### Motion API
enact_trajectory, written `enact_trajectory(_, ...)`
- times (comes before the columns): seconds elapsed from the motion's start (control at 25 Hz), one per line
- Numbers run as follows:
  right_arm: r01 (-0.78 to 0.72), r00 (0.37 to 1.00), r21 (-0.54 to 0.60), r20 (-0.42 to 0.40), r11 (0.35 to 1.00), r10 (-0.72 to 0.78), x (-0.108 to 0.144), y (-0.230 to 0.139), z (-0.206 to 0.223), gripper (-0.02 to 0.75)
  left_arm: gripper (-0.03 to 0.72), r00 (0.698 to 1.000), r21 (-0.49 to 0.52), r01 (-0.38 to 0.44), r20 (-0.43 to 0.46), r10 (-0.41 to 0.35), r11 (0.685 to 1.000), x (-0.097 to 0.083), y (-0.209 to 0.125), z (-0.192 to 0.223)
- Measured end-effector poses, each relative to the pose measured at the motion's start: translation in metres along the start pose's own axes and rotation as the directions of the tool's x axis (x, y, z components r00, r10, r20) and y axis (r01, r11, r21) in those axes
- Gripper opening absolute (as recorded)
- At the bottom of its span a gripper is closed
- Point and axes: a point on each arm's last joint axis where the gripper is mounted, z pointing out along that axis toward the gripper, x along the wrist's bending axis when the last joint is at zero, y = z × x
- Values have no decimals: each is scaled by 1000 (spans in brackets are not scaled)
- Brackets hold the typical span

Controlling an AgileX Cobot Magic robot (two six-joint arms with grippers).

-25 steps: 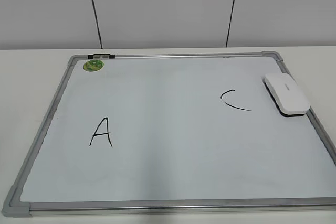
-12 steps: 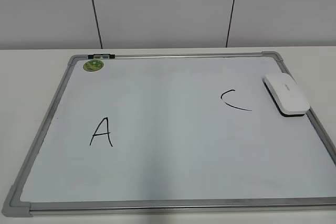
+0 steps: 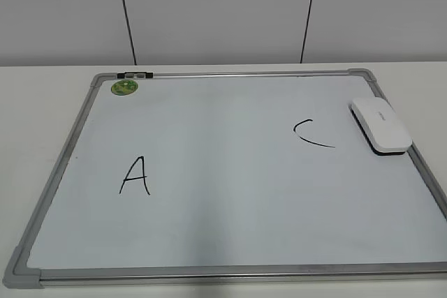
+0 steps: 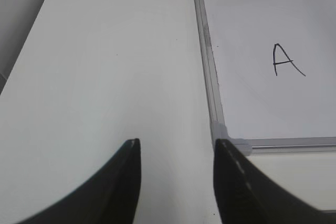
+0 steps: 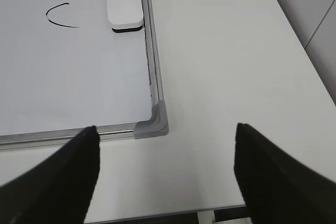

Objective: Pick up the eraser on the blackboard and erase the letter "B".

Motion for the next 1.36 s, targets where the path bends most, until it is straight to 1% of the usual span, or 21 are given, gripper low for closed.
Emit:
enact_trajectory(0.36,0,1000,-2,1,1000,0,0,0,0,591,314,1000,0,0,0,0,1000,0,0,0)
enact_trajectory(1.36,1,1000,-2,2,1000,-1,0,0,0,591,313,1000,0,0,0,0,1000,0,0,0)
